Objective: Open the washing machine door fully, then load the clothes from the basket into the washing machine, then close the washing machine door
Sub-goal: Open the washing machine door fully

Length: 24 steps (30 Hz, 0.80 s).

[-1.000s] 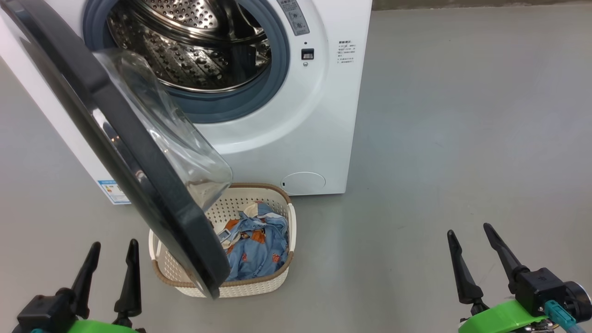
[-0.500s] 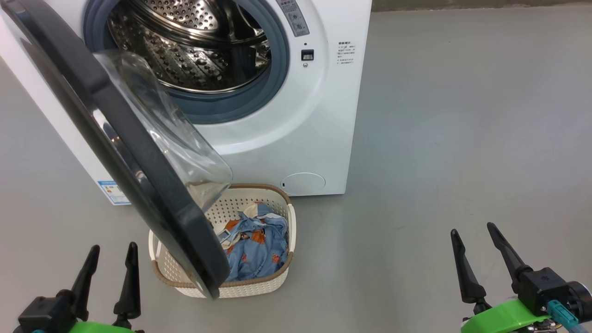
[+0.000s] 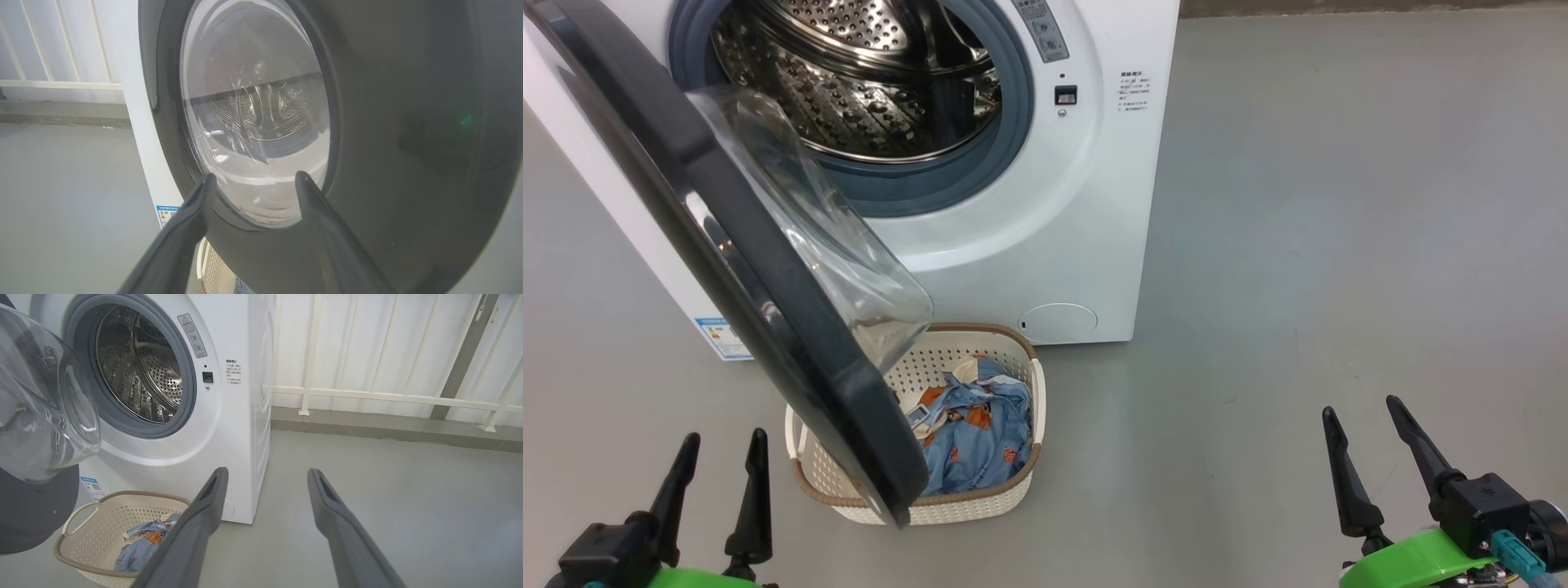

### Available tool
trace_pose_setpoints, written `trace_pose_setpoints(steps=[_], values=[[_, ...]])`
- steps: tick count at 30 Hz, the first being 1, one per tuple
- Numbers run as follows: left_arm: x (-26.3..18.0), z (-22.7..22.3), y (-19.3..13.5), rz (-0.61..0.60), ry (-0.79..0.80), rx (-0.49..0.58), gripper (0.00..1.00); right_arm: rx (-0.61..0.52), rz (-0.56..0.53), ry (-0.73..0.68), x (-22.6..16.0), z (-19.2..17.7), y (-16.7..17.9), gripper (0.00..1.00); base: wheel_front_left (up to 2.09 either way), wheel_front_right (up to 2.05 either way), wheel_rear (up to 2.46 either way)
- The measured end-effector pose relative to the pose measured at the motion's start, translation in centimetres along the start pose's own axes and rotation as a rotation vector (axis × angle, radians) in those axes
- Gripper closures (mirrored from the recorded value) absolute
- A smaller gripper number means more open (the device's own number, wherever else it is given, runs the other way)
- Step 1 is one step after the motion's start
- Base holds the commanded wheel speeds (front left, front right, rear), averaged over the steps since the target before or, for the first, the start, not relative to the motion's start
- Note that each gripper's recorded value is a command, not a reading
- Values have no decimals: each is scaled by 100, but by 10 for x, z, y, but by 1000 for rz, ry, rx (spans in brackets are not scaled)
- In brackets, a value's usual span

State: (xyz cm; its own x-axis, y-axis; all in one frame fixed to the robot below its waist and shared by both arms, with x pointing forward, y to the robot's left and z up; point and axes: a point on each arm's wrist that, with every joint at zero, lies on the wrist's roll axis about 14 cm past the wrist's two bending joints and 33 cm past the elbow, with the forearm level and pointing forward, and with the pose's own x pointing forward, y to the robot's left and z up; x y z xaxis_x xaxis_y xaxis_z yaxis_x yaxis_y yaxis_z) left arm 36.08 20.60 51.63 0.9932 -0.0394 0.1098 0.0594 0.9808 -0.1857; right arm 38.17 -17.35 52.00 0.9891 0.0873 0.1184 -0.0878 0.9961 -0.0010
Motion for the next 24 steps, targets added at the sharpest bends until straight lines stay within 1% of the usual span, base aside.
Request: trace_pose_setpoints(steps=[24], values=[[-1,-1,1,2,3,1,0,5,15,21,1,-7,5,0,0,0,0]])
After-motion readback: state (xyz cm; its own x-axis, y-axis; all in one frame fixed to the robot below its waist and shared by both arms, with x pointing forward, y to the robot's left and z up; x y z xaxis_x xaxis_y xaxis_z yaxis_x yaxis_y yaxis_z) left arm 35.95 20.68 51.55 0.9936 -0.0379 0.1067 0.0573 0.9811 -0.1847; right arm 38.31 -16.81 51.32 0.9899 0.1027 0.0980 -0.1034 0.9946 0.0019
